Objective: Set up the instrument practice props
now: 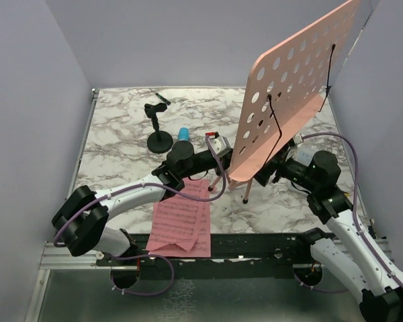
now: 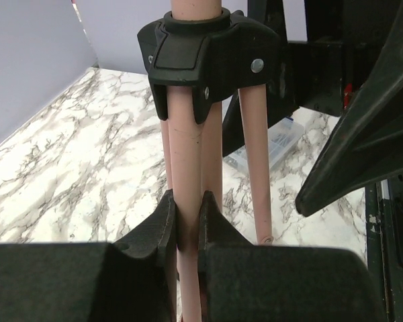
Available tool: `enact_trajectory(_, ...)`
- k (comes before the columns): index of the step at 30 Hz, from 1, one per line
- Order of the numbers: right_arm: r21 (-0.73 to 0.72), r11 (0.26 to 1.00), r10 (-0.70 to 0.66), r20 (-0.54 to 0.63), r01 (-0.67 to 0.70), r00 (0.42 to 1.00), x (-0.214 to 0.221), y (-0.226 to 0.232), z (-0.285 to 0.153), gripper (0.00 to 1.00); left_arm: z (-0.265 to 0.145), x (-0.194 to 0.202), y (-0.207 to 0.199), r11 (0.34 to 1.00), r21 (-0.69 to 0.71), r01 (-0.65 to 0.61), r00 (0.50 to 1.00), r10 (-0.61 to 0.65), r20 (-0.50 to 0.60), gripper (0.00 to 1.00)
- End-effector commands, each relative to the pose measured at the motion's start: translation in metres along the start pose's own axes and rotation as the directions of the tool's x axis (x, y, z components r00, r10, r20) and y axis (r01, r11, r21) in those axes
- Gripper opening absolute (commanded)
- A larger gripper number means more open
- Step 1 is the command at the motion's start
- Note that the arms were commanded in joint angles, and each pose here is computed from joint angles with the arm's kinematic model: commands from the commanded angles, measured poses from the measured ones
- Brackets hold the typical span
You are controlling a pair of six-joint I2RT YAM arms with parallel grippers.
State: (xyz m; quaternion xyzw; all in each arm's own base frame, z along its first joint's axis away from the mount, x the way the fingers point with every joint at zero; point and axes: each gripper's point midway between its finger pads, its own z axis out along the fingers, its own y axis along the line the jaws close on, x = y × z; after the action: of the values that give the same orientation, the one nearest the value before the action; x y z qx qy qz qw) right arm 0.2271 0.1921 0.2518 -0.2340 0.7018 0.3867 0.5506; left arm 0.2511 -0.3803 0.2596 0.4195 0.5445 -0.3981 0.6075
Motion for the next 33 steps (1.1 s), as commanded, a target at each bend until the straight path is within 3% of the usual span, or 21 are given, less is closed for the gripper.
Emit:
enact_trajectory(1, -0.015, 0.999, -0.048, 0.077, 0.049, 0.996, -0.015, 0.007, -0.006, 0.79, -0.009, 0.015, 0.001, 1.000, -0.014, 0.001, 0.999, -0.002, -0.050, 0.00)
enact_trajectory(10, 0.051, 0.990, -0.141, 0.252, 0.132, 0.957, -0.052, 0.008, -0.019, 0.86, -0.012, 0.019, -0.001, 1.000, -0.013, 0.005, 0.998, -0.006, -0.058, 0.00)
enact_trajectory(19, 0.139, 0.973, -0.226, 0.461, 0.182, 0.858, -0.103, 0.004, -0.028, 0.86, -0.014, 0.019, -0.003, 1.000, -0.008, 0.006, 0.998, -0.007, -0.057, 0.00)
enact_trajectory(33, -0.107, 0.967, -0.144, 0.525, 0.233, 0.839, -0.146, 0.033, 0.008, 0.77, -0.017, 0.020, -0.005, 1.000, -0.001, 0.014, 0.998, -0.014, -0.058, 0.00)
